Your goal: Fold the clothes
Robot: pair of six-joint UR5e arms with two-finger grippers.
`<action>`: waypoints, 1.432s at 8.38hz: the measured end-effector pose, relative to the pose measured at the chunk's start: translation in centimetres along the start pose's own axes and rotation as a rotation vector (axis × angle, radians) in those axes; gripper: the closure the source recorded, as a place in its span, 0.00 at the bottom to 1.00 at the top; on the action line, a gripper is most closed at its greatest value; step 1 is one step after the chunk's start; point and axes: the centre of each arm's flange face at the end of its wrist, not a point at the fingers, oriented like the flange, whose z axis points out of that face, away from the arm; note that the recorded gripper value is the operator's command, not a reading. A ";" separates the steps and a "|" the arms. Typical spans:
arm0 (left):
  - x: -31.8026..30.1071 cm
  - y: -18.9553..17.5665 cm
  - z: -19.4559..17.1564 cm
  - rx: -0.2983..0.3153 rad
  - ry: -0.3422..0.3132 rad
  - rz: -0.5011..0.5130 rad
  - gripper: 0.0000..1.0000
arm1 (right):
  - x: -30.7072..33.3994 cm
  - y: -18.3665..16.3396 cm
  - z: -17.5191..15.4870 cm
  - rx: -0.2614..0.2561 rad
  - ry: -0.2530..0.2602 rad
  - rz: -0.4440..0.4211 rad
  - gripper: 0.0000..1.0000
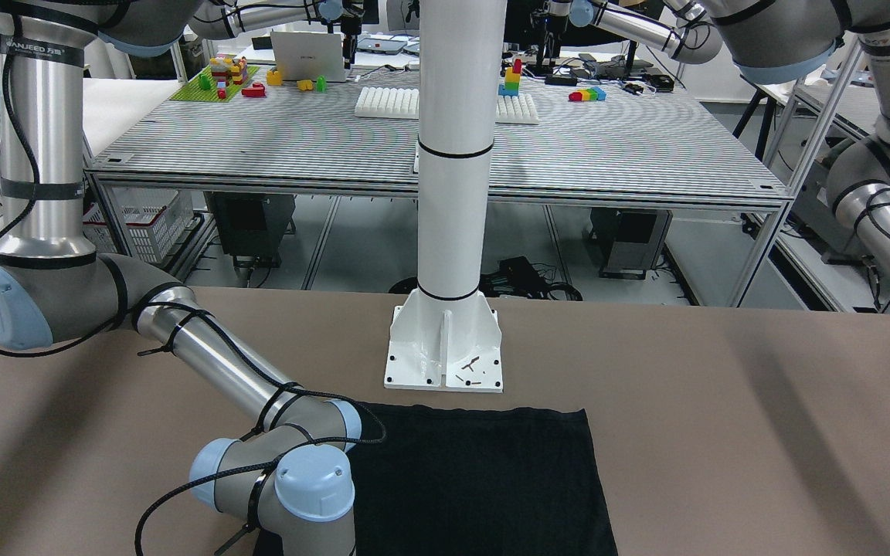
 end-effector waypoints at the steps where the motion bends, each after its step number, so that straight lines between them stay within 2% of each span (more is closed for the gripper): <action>1: 1.9 -2.5 0.4 -0.002 0.104 -0.019 0.14 | 0.2 0.7 -0.9 -0.008 -0.017 -0.007 0.05; 3: 9.2 -8.8 1.8 -0.028 0.277 -0.075 0.21 | 1.7 2.2 -2.2 -0.023 -0.040 -0.025 0.05; 5: 18.5 -15.0 4.5 -0.081 0.373 -0.113 0.28 | 2.5 3.8 -3.2 -0.037 -0.060 -0.040 0.05; 6: 23.0 -18.6 7.0 -0.118 0.400 -0.116 0.37 | 2.5 4.3 -3.5 -0.042 -0.067 -0.044 0.05; 7: 26.5 -21.6 9.7 -0.153 0.412 -0.114 0.39 | 2.4 4.7 -3.6 -0.046 -0.071 -0.045 0.05; 9: 30.4 -26.0 12.7 -0.190 0.417 -0.110 0.42 | 2.2 5.4 -3.8 -0.053 -0.077 -0.046 0.05; 12: 33.3 -28.1 15.5 -0.193 0.435 -0.083 0.46 | 2.7 6.0 -3.4 -0.060 -0.069 -0.049 0.06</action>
